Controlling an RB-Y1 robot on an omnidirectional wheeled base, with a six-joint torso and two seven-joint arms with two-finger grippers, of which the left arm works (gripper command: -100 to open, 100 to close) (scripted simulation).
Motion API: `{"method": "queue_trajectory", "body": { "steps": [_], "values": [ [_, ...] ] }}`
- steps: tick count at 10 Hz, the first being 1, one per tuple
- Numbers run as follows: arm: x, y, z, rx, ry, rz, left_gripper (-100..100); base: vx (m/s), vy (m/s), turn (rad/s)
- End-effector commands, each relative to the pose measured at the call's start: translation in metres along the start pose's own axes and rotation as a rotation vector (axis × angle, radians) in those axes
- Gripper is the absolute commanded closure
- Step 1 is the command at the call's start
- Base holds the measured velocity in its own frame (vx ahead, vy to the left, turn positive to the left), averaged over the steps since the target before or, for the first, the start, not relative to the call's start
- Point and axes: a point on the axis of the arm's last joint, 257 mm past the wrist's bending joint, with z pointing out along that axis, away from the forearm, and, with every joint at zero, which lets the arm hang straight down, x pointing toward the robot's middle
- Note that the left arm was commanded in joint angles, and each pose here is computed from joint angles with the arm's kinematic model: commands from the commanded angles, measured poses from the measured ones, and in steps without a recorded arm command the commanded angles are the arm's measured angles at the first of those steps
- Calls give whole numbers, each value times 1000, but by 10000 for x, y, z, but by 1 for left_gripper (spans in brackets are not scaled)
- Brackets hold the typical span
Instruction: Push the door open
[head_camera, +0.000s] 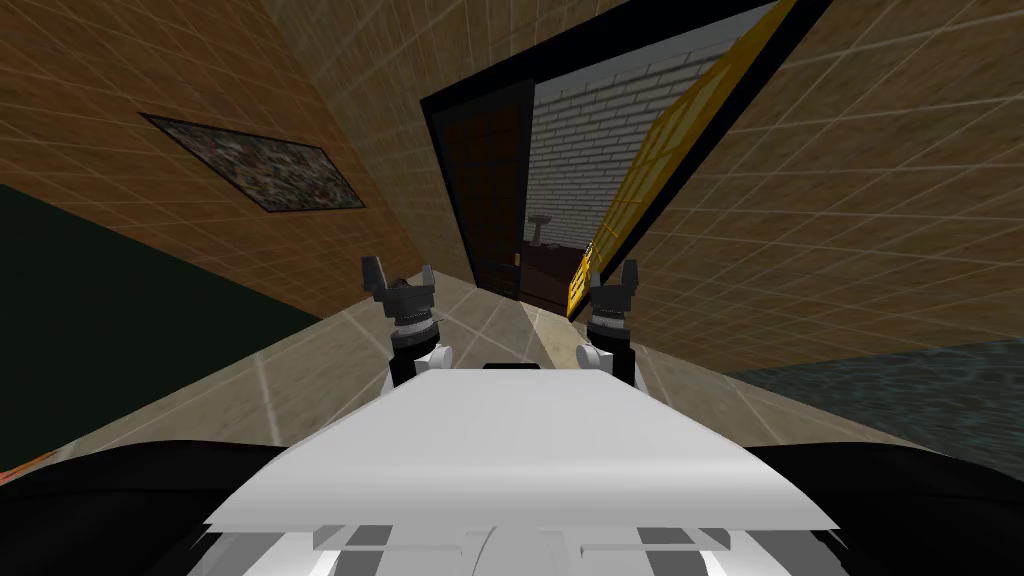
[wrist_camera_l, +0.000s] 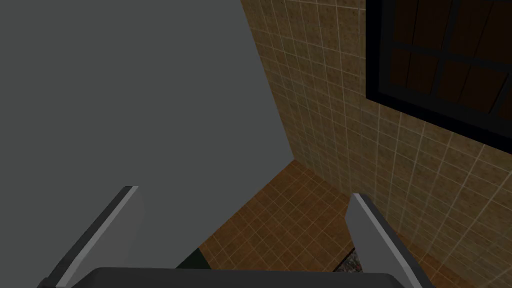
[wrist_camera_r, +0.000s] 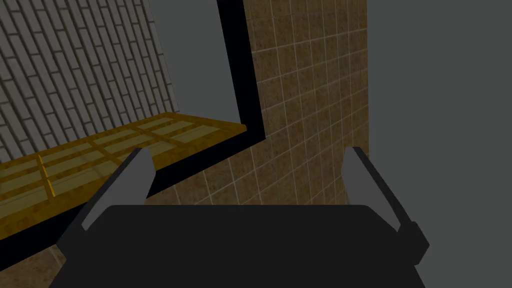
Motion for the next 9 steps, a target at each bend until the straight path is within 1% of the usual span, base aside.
{"method": "queue_trajectory", "body": {
  "steps": [1, 5, 6, 7, 8, 9],
  "values": [
    [-7, 103, -35, -16, 3, -33, -100, -44, -4, -128],
    [-41, 363, -131, -58, -1, -117, -100, 162, 36, -150],
    [-57, 455, -168, -73, -4, -147, -100, 151, 17, -148],
    [-66, 501, -186, -80, -6, -162, -100, 133, 28, -141],
    [-90, 614, -234, -98, -14, -198, -100, 115, 32, -231],
    [-103, 671, -258, -107, -18, -216, -100, 125, 44, -146]
  ]
}}
